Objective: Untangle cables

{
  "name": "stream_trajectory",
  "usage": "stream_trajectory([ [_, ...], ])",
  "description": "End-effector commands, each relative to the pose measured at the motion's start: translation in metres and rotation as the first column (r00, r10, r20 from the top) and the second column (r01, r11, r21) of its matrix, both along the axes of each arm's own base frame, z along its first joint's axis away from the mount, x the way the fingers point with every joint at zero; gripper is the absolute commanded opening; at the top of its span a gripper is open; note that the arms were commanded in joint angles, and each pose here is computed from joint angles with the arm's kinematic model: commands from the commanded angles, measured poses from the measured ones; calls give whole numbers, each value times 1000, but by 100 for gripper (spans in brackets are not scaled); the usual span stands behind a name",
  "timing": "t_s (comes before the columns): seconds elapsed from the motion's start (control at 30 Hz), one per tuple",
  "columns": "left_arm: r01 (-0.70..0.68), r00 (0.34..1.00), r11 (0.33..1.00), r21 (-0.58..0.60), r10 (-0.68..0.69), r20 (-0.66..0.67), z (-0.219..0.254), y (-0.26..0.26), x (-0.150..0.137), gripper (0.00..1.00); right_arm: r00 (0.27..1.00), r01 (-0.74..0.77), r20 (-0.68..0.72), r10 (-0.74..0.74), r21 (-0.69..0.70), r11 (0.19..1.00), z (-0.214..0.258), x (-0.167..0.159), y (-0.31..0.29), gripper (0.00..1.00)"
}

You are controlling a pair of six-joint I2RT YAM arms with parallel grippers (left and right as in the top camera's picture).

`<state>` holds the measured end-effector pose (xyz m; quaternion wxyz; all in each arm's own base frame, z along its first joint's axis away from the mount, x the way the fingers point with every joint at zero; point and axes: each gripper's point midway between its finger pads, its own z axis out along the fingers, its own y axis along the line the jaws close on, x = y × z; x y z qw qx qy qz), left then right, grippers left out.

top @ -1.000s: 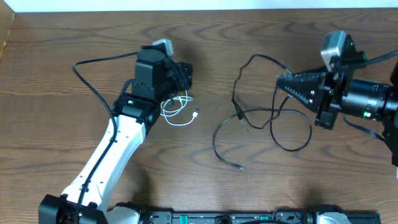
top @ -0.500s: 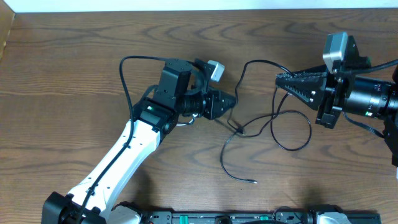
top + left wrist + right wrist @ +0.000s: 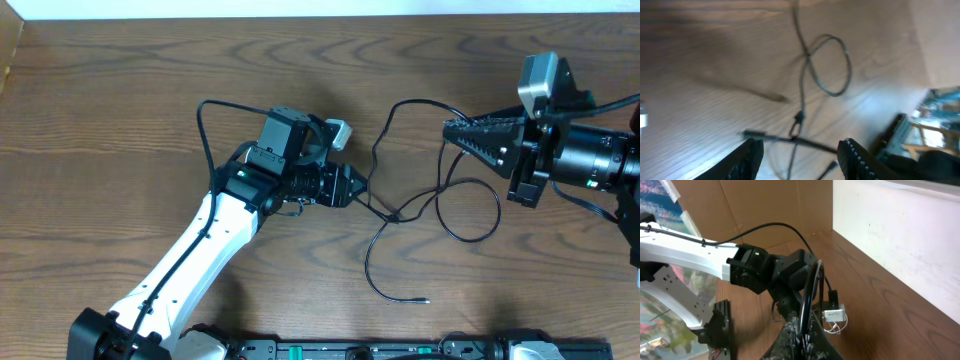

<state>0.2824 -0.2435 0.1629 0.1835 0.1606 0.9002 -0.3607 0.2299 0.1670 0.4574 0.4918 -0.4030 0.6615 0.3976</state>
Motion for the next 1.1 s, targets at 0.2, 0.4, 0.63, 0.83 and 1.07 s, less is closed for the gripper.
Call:
stream_trajectory([
  [0.2,-28,998,999,-22,27,-63,0,-6,-5,53,1000,-6,-1,6,11,1000,5,-4,0,1],
  [0.4,140,990,983,-122,-136,39,22,-42,-21,53,1000,-6,-1,6,11,1000,5,-5,0,1],
  [0.63,8,973,1000,-14,-4,230,24,-41,17,54,1000,-6,-8,6,12,1000,4,-5,0,1],
  [0.83,-540,703,838,76,400,588,58,34,108,58,999,-16,-35,16,17,1000,2,-10,1,1],
  [1.07,-681,574,730,49,492,654,77,74,123,7,997,48,-55,-49,-21,999,-7,-1,-4,1],
])
